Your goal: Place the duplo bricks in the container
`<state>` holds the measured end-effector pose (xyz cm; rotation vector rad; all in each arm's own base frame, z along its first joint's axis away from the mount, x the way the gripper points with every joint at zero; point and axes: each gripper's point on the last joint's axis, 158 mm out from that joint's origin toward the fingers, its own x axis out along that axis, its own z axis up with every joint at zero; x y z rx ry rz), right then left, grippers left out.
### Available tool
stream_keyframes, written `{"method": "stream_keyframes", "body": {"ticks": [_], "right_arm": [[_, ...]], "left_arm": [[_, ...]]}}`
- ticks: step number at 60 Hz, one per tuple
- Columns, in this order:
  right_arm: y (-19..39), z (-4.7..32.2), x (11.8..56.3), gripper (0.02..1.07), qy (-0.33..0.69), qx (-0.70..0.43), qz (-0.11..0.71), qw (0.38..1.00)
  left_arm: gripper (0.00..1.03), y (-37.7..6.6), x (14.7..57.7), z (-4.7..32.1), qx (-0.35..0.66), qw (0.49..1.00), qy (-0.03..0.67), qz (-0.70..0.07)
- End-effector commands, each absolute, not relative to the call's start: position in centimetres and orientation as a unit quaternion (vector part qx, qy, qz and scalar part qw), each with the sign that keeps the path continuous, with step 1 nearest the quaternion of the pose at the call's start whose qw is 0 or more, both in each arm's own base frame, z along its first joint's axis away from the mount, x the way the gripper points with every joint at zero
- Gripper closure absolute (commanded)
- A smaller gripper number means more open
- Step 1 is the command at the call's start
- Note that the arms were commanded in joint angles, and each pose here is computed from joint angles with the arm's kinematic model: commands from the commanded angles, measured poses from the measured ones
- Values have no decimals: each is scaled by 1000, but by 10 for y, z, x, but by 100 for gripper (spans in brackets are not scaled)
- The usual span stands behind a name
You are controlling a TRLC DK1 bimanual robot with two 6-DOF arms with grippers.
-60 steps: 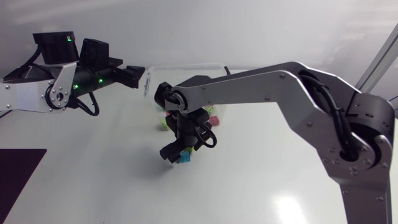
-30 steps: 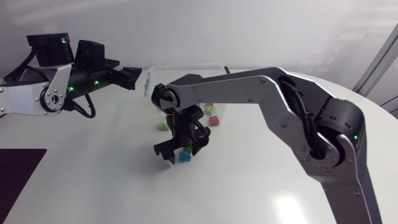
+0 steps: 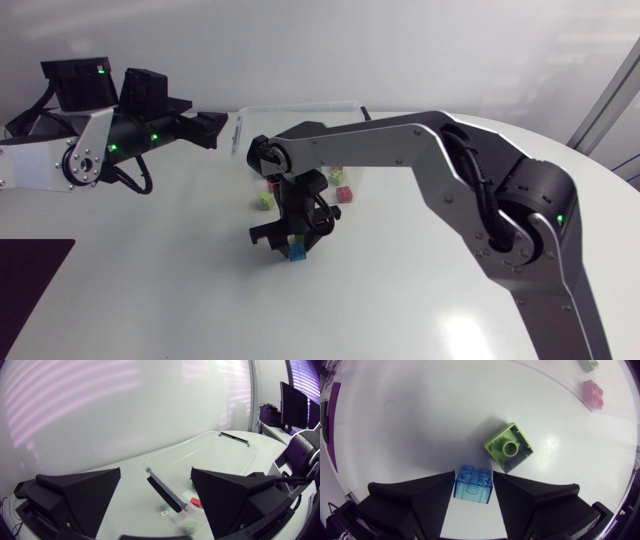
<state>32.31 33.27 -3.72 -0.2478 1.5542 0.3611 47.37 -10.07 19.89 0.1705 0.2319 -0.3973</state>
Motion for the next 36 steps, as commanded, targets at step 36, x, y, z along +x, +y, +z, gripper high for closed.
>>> {"method": "stream_keyframes", "body": {"ticks": [36], "right_arm": [[283,105,389,76,582,-35,167,795]], "left_arm": [[6,-119,406,163,107,954,152,-236]]}}
